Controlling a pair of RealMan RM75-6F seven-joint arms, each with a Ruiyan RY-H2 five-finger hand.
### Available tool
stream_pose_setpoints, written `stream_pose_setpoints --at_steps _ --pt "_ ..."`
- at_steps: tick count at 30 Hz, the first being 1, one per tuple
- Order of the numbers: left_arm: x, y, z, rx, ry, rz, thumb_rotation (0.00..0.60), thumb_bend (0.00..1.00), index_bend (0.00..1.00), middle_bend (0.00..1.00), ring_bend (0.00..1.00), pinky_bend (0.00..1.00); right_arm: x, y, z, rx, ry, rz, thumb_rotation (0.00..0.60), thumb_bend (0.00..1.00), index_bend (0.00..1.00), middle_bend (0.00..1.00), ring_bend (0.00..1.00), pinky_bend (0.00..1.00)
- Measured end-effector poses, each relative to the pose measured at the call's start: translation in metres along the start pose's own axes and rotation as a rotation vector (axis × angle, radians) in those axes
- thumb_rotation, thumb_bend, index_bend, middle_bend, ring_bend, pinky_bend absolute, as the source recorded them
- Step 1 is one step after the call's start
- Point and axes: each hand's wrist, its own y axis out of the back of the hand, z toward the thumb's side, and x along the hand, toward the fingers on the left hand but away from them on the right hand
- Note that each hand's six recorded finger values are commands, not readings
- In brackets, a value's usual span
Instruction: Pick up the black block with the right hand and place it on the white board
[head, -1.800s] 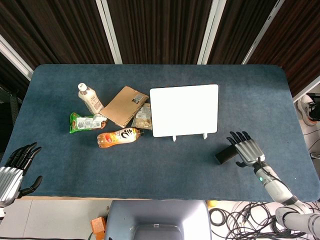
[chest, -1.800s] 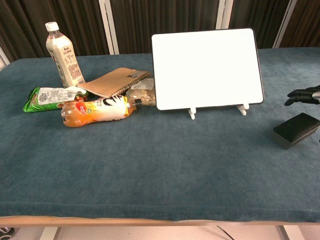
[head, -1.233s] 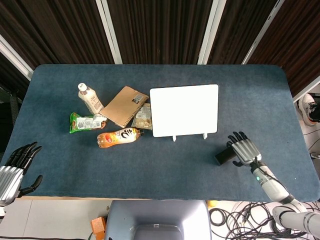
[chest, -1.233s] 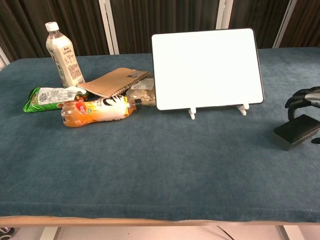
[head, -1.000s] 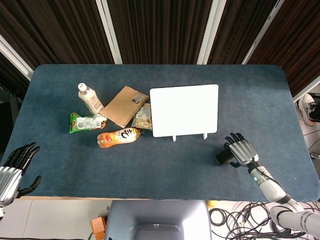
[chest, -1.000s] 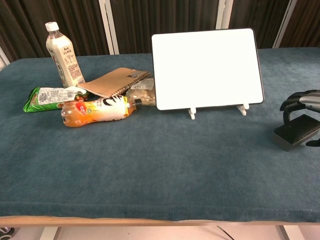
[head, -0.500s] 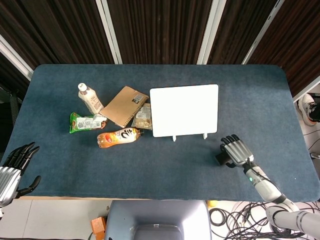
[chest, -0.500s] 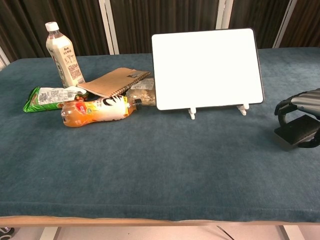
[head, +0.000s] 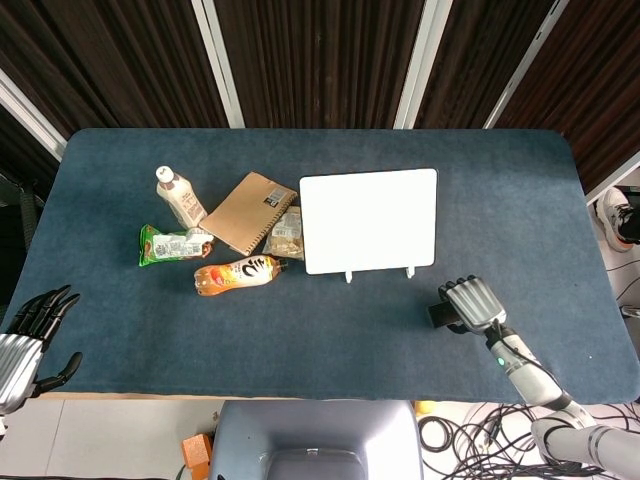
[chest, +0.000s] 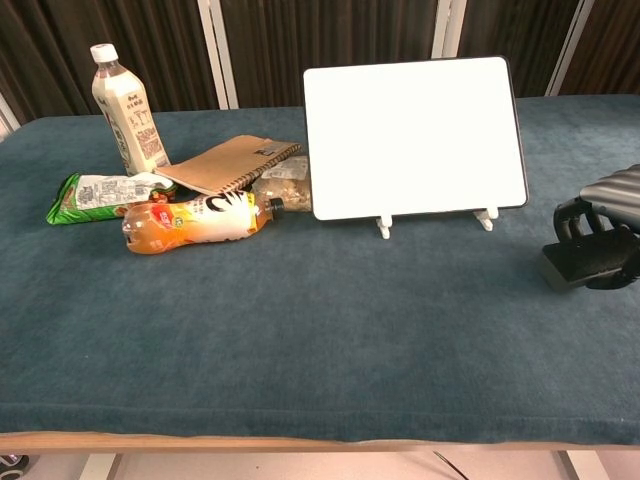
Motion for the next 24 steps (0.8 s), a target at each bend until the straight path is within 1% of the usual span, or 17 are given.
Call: stream_pose_setpoints --at_steps 4,7,10,13,14,18,20,24 --pt "0.000 0.001 0.000 -0.003 0.000 0.004 0.600 0.37 0.00 0.00 0.00 0.09 0.000 0.006 0.000 -0.002 0.000 -0.046 0.600 0.19 0.93 0.58 0.60 0.58" --pt "0.000 0.001 0.000 -0.005 -0.001 0.004 0.600 0.37 0.00 0.00 0.00 0.09 -0.001 0.015 0.000 -0.010 -0.007 -0.108 0.600 0.20 0.93 0.58 0.60 0.59" --pt "0.000 0.001 0.000 -0.005 -0.002 0.004 0.600 0.37 0.00 0.00 0.00 0.09 -0.006 0.031 0.002 -0.005 -0.020 -0.196 0.600 0.20 0.93 0.58 0.60 0.59" --pt "0.001 0.000 0.000 -0.004 -0.002 0.000 0.600 0.37 0.00 0.00 0.00 0.09 -0.015 0.052 0.008 0.020 -0.037 -0.298 0.600 0.19 0.93 0.58 0.60 0.59" --pt "0.001 -0.001 0.001 -0.004 -0.002 -0.002 0.600 0.37 0.00 0.00 0.00 0.09 -0.020 0.061 0.012 0.035 -0.045 -0.339 0.600 0.20 0.93 0.58 0.60 0.58" --pt "0.002 -0.002 0.001 0.000 -0.004 -0.007 0.600 0.37 0.00 0.00 0.00 0.09 -0.046 0.089 0.026 0.083 -0.076 -0.445 0.600 0.19 0.93 0.58 0.60 0.58" --pt "0.002 -0.002 0.001 0.000 -0.004 -0.006 0.600 0.37 0.00 0.00 0.00 0.09 -0.060 0.100 0.033 0.106 -0.095 -0.478 0.600 0.19 0.93 0.58 0.60 0.58" --pt "0.002 -0.001 0.000 -0.002 0.001 -0.002 0.600 0.37 0.00 0.00 0.00 0.09 -0.082 0.113 0.044 0.165 -0.124 -0.511 0.600 0.20 0.93 0.58 0.60 0.58"
